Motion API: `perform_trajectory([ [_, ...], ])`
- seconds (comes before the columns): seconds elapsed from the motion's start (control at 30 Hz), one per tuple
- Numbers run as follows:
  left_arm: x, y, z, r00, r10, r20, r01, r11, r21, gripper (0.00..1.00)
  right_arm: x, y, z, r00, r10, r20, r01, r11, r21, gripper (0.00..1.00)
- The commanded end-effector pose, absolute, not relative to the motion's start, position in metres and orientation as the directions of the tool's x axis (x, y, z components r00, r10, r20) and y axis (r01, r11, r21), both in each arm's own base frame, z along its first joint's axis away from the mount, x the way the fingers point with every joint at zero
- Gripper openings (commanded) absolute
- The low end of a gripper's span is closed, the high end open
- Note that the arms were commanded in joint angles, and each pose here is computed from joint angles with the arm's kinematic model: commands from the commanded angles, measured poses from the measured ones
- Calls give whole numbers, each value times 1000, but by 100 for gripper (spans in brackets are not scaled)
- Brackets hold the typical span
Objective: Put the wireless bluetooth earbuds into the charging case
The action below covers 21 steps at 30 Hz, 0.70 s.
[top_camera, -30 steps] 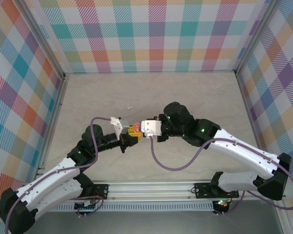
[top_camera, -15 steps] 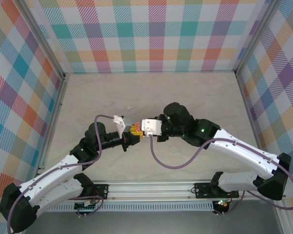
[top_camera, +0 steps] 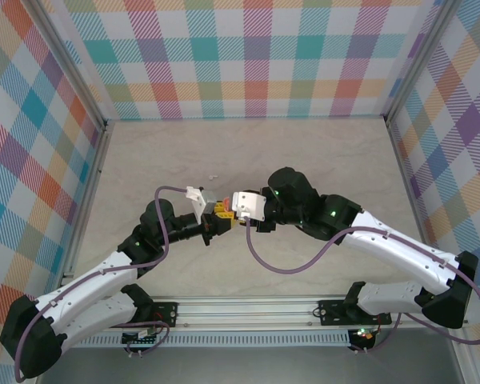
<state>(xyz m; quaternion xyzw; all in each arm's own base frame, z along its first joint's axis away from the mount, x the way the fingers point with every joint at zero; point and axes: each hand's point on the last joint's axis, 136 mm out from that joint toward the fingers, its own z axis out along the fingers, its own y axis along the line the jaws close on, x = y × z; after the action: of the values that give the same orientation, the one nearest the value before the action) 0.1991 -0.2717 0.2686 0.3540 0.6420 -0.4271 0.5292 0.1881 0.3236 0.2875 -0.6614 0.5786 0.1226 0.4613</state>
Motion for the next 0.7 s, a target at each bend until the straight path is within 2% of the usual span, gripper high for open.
perform_trajectory([
  [0.0,195,-272,297,-118,-71,-990,920,367,-136,13,180,326,295,286,-634,-719,-897,88,-434,38],
  [0.17,194,-268,294,-121,-70,-990,914,381,-139,13,181,324,318,257,-595,-761,-897,147,-418,42],
  [0.43,193,-263,290,-121,-65,-991,905,403,-136,13,169,321,370,180,-470,-864,-931,203,-304,47],
  [0.67,185,-262,296,-91,-67,-994,921,373,-110,12,200,304,400,-140,-423,-895,-918,395,-43,50],
])
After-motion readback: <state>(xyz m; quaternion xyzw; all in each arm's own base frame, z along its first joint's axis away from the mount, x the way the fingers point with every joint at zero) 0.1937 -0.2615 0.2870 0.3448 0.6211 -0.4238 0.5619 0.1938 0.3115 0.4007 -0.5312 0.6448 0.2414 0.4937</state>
